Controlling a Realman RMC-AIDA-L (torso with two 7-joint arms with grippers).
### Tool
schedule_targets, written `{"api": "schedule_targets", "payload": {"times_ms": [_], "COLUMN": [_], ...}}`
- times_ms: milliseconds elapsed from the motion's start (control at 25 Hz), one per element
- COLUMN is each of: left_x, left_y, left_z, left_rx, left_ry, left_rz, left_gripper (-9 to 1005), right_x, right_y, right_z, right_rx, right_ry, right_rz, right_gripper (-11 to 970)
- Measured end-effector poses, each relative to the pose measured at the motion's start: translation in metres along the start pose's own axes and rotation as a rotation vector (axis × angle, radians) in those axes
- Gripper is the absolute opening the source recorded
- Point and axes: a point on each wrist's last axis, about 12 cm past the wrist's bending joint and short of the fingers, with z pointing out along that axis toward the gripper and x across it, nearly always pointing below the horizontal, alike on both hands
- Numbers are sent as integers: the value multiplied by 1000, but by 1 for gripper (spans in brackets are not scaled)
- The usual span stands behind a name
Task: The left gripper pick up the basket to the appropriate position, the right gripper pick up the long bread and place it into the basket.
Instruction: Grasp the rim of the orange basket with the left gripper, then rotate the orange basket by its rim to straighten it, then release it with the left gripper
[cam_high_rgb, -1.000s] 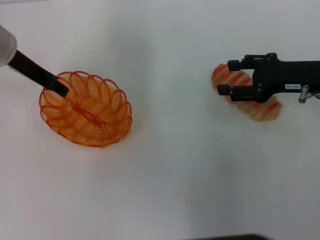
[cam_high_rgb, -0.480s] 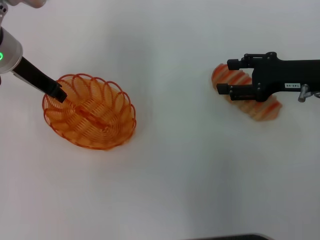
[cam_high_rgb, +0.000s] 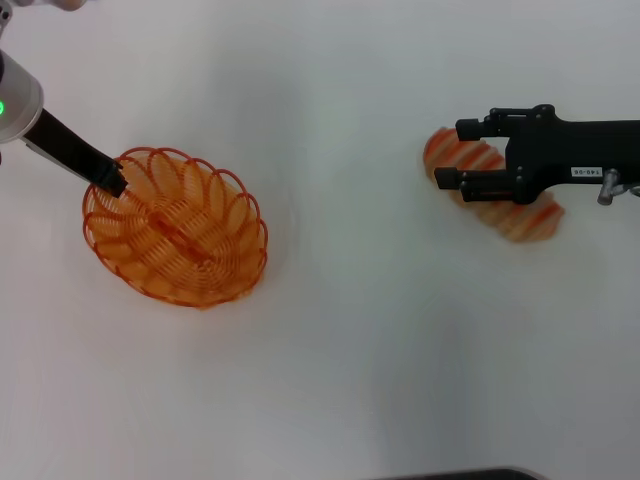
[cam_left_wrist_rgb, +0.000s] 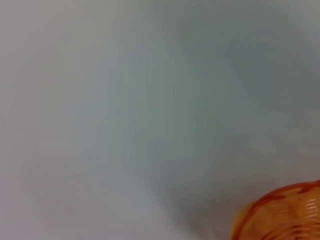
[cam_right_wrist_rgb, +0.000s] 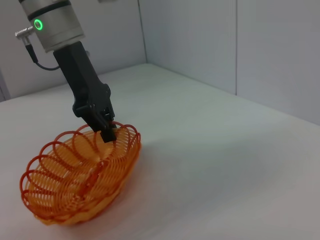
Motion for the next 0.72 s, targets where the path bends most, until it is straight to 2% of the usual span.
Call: {"api": "schedule_targets", "payload": {"times_ms": [400, 600, 720], "left_x": [2, 0, -2], "left_y": [6, 11, 11], "left_z": [-17, -31, -39], "left_rx": [72, 113, 131], "left_ry": [-72, -113, -139], "left_rz": [-79, -165, -181], "left_gripper": [119, 96, 85], "right_x": [0, -1, -1], "right_y": [1, 0, 0], "right_z": [-1, 0, -1], "right_rx": [-4, 1, -1], "right_ry": [-3, -2, -2], "right_rz": [2, -15, -22], "right_gripper": [739, 737, 736]}}
